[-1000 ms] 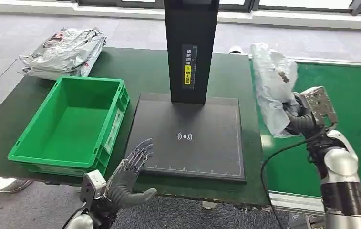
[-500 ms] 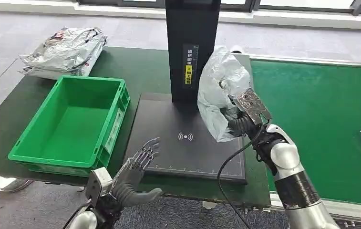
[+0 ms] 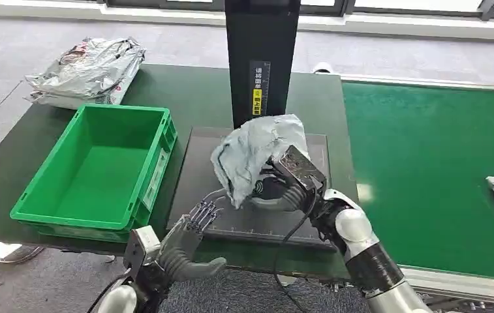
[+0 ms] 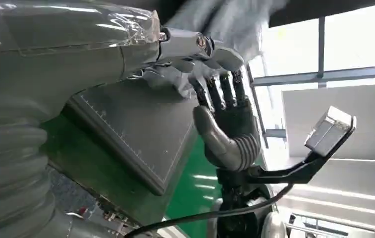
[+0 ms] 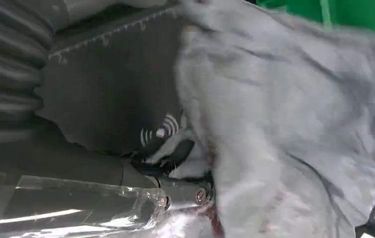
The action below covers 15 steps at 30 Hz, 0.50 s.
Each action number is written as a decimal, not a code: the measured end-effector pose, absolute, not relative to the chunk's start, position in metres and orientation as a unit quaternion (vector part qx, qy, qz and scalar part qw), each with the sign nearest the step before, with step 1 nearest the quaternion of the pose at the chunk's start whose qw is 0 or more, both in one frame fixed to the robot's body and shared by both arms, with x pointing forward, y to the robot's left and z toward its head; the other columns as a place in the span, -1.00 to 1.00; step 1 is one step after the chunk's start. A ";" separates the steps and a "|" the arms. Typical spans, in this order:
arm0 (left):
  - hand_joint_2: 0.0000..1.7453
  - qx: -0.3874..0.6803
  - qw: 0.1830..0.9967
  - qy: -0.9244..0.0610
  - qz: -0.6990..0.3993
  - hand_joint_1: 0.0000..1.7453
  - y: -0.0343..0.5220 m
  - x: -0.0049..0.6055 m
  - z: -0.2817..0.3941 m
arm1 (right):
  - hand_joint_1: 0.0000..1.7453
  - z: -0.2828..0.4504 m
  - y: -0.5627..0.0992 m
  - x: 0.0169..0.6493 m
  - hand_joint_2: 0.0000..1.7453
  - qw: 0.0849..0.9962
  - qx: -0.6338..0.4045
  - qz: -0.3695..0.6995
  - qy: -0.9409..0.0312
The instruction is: Moved the parcel from conveyor to table for the left to box.
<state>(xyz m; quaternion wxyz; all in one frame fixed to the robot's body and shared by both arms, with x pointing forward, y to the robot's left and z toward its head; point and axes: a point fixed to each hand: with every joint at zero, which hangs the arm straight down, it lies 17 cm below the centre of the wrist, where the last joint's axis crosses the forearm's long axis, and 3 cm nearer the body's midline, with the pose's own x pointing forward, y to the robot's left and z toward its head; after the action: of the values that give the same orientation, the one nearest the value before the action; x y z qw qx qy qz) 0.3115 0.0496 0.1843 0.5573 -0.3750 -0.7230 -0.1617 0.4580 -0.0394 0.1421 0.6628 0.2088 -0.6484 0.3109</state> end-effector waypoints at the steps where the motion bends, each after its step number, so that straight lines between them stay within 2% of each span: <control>1: 1.00 -0.375 0.557 -0.723 -0.162 -1.00 0.050 0.312 0.185 | -1.00 0.141 -0.038 0.457 1.00 0.663 0.211 0.312 -0.646; 15: 1.00 -0.380 0.562 -0.717 -0.161 -1.00 0.047 0.314 0.180 | -1.00 0.144 -0.017 0.434 1.00 0.649 0.276 0.320 -0.633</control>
<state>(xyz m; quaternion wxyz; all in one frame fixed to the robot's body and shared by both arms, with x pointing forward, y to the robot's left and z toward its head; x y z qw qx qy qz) 0.3137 0.0472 0.1802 0.5615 -0.3796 -0.7174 -0.1612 0.4343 -0.0168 0.1438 0.6490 0.2755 -0.6329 0.3199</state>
